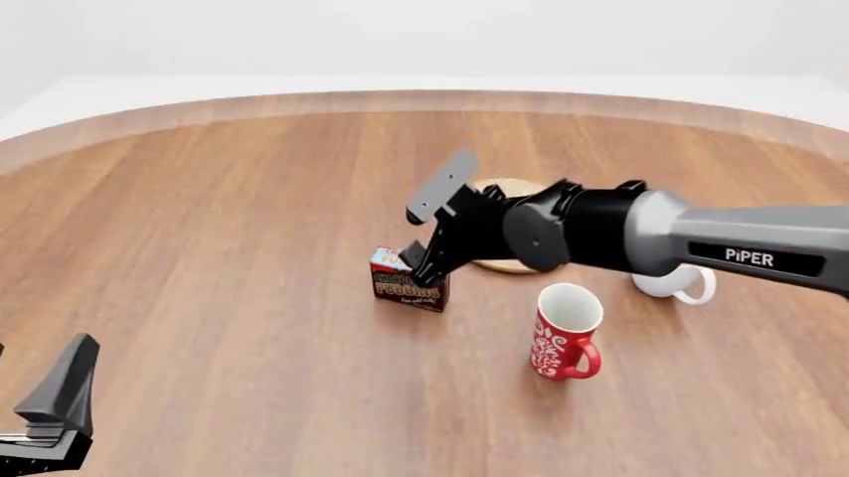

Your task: Put the chocolate pudding to the left of the plate.

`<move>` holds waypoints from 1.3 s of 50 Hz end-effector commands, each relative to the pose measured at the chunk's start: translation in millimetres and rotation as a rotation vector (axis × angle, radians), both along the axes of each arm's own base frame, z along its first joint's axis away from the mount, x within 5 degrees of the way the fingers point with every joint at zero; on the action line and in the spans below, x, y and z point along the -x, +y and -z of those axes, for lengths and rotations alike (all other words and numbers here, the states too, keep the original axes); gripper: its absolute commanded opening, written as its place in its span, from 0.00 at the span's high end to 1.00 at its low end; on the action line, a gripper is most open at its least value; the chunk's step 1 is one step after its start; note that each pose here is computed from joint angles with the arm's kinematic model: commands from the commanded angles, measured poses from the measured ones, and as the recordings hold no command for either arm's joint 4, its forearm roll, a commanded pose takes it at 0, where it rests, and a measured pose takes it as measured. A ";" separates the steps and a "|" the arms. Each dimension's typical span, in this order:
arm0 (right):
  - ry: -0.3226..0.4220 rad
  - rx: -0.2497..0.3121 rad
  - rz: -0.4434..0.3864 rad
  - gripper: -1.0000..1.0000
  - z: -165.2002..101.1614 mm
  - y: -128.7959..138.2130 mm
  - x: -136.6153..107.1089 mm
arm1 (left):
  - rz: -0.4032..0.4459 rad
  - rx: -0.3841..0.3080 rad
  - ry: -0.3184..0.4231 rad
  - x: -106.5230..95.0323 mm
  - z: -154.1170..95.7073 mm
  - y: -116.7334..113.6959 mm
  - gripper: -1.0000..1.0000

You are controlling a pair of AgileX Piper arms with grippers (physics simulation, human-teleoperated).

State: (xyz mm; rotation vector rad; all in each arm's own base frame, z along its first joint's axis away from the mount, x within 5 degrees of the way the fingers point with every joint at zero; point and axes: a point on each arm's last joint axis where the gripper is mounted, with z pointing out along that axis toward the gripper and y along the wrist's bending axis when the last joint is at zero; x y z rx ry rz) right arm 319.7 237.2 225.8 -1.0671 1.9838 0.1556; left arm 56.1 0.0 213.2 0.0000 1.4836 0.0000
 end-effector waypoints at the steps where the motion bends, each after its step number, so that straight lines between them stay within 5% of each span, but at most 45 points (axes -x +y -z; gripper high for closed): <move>1: 0.015 0.000 0.010 0.00 11.4 0.8 -3.1 | 0.000 0.000 0.000 0.0 0.0 0.0 0.00; 65: 0.089 0.010 0.067 0.00 67.9 -2.3 -16.4 | 0.000 0.000 0.000 0.0 0.0 0.0 0.00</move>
